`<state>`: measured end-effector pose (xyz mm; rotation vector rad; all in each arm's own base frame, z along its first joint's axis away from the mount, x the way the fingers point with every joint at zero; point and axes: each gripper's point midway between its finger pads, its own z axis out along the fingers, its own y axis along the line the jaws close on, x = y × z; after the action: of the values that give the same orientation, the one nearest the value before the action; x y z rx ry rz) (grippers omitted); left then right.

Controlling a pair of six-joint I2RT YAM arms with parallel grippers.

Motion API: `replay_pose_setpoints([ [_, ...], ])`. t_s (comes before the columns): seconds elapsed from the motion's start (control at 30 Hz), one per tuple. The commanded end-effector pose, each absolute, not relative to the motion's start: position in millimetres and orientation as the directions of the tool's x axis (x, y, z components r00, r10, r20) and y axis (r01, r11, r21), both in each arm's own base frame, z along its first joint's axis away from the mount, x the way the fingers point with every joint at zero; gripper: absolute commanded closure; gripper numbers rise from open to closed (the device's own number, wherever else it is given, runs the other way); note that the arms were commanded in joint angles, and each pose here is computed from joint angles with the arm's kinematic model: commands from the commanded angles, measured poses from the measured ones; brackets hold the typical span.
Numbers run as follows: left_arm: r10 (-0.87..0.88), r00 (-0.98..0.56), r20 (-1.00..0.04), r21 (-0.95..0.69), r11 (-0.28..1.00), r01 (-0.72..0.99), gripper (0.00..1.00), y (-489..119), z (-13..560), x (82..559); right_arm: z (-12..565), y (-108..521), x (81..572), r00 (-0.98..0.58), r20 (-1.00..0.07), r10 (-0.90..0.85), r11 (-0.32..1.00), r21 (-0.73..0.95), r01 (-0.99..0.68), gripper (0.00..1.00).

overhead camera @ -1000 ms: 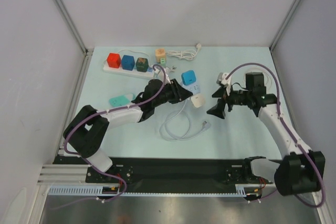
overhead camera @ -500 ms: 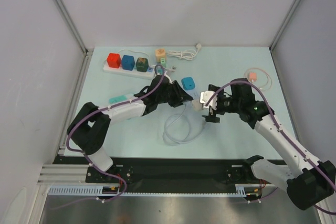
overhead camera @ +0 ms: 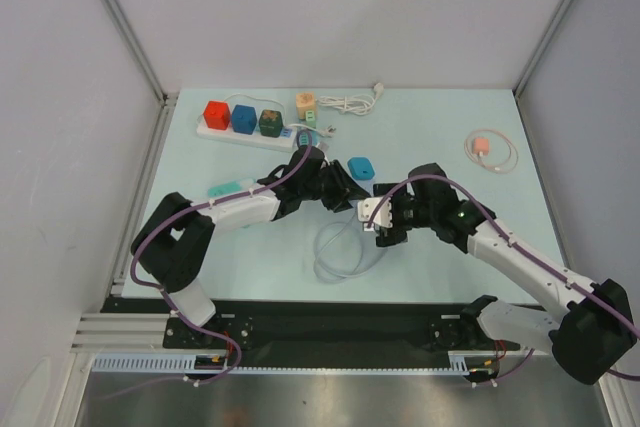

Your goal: Pull the plug off the socket

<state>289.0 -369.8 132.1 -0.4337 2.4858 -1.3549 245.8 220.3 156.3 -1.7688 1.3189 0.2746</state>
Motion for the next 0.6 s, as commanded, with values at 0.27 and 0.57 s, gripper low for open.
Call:
replay_pose_setpoints([
  [0.27, -0.393, -0.917, -0.069, -0.911, 0.399, -0.102, 1.00, -380.4, 171.1, 290.9, 167.0, 226.3, 271.2, 0.453, -0.549, -0.702, 0.003, -0.639, -0.770, 0.34],
  [0.57, -0.386, -0.917, -0.098, -0.908, 0.412, -0.076, 1.00, -377.8, 171.1, 291.3, 176.4, 221.1, 279.0, 0.467, -0.507, -0.724, 0.000, -0.678, -0.735, 0.68],
])
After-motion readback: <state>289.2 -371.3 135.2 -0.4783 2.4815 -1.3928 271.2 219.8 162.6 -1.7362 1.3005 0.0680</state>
